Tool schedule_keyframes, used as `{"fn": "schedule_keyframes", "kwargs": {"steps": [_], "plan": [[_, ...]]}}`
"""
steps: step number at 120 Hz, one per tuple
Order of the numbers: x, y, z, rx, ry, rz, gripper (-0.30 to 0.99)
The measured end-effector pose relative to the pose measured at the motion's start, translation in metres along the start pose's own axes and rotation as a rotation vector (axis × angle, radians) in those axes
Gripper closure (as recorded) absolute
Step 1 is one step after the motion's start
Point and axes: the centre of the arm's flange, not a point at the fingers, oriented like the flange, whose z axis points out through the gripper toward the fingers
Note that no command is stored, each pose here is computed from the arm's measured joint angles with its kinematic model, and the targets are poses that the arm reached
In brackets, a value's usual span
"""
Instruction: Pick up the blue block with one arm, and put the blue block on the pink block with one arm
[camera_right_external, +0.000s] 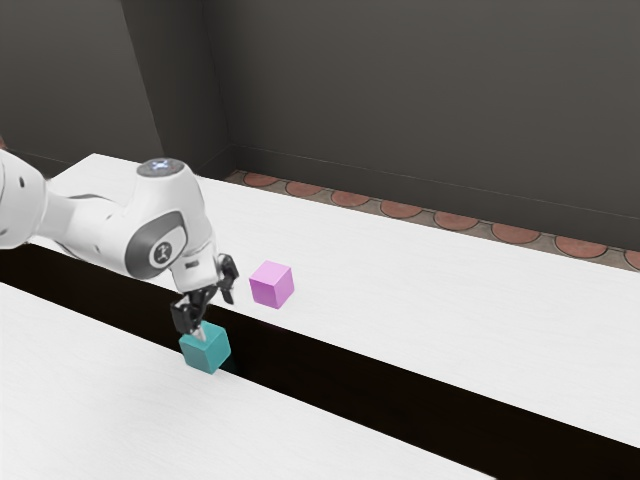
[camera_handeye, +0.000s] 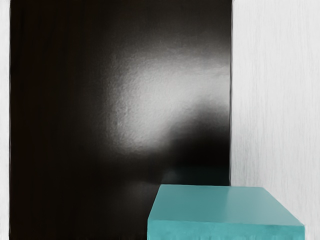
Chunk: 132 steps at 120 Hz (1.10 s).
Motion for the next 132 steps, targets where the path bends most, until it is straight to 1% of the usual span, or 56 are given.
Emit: {"fn": "schedule_keyframes", "kwargs": {"steps": [15, 28, 54, 62, 72, 75, 81, 88, 94, 99, 105, 113, 121, 132], "plan": [[0.0, 0.006, 0.023, -0.039, 0.013, 0.016, 0.0], [-0.011, 0.008, 0.043, -0.069, 0.022, 0.009, 0.0], [-0.014, 0.01, 0.054, -0.08, 0.036, 0.016, 0.0], [-0.015, 0.01, 0.057, -0.083, 0.039, 0.018, 0.07], [-0.017, 0.01, 0.056, -0.078, 0.039, 0.02, 0.26], [-0.017, 0.009, 0.053, -0.072, 0.038, 0.022, 0.3], [-0.017, 0.007, 0.043, -0.052, 0.034, 0.029, 0.35], [-0.014, 0.003, 0.023, -0.015, 0.026, 0.04, 0.38], [-0.008, -0.014, -0.001, 0.028, 0.023, 0.056, 0.39], [-0.001, -0.038, -0.029, 0.074, 0.023, 0.073, 0.4], [0.004, -0.07, -0.052, 0.103, 0.031, 0.085, 0.4], [-0.003, -0.113, -0.064, 0.11, 0.044, 0.08, 0.4], [-0.008, -0.148, -0.063, 0.1, 0.06, 0.078, 0.4], [-0.012, -0.175, -0.05, 0.066, 0.078, 0.075, 0.39]]}}
